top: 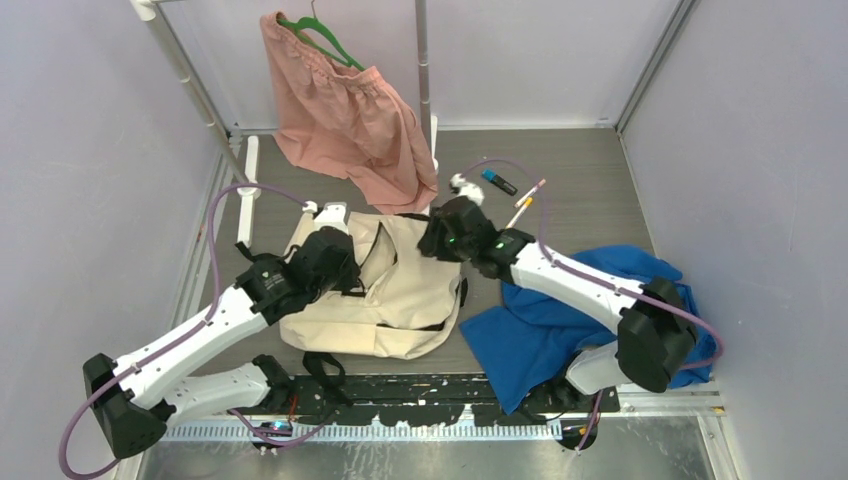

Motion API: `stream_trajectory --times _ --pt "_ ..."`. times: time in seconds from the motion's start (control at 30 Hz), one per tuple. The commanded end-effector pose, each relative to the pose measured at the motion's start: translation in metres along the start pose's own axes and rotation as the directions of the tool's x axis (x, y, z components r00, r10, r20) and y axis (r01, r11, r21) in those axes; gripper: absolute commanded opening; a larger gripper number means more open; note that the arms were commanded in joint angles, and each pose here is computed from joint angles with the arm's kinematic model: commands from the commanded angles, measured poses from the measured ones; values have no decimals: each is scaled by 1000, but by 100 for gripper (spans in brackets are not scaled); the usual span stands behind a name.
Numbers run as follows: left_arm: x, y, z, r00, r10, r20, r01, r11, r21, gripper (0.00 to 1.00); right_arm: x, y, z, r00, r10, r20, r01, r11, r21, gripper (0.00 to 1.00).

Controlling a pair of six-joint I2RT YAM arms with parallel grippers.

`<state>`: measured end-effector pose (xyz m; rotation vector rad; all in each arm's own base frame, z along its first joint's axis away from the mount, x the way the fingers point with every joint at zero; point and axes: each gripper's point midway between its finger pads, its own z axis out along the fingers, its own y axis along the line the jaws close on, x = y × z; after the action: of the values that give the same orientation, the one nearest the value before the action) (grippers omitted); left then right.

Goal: Pack the student bag
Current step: Adjust the student bag at the center of the board, then pick up the stationery from the center of the board.

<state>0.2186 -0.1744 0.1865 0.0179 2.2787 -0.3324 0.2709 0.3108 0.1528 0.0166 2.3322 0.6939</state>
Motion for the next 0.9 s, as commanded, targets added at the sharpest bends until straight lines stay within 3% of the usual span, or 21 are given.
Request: stream_trajectory --times 0.0,0.13,0.33,0.53,0.7,0.87 --pt "-21 -18 3 997 -36 66 31 997 66 0 -62 -85 -19 984 47 170 -84 972 218 58" --pt "-22 -23 5 997 -41 68 35 996 87 0 -91 -173 -33 968 100 232 -198 870 451 65" --pt "-17 -31 8 999 -15 40 10 993 121 0 -125 -253 -27 949 169 267 -301 743 598 60" --pt "-11 -31 4 1000 -14 26 10 989 146 0 -128 -284 12 977 158 141 -211 684 698 60" --pt "-9 -32 3 1000 -6 15 4 988 154 0 -128 -300 38 981 160 110 -189 651 736 62" --pt "-8 -33 2 1000 0 12 -2 987 160 0 -116 -312 60 973 215 81 -204 646 736 58"
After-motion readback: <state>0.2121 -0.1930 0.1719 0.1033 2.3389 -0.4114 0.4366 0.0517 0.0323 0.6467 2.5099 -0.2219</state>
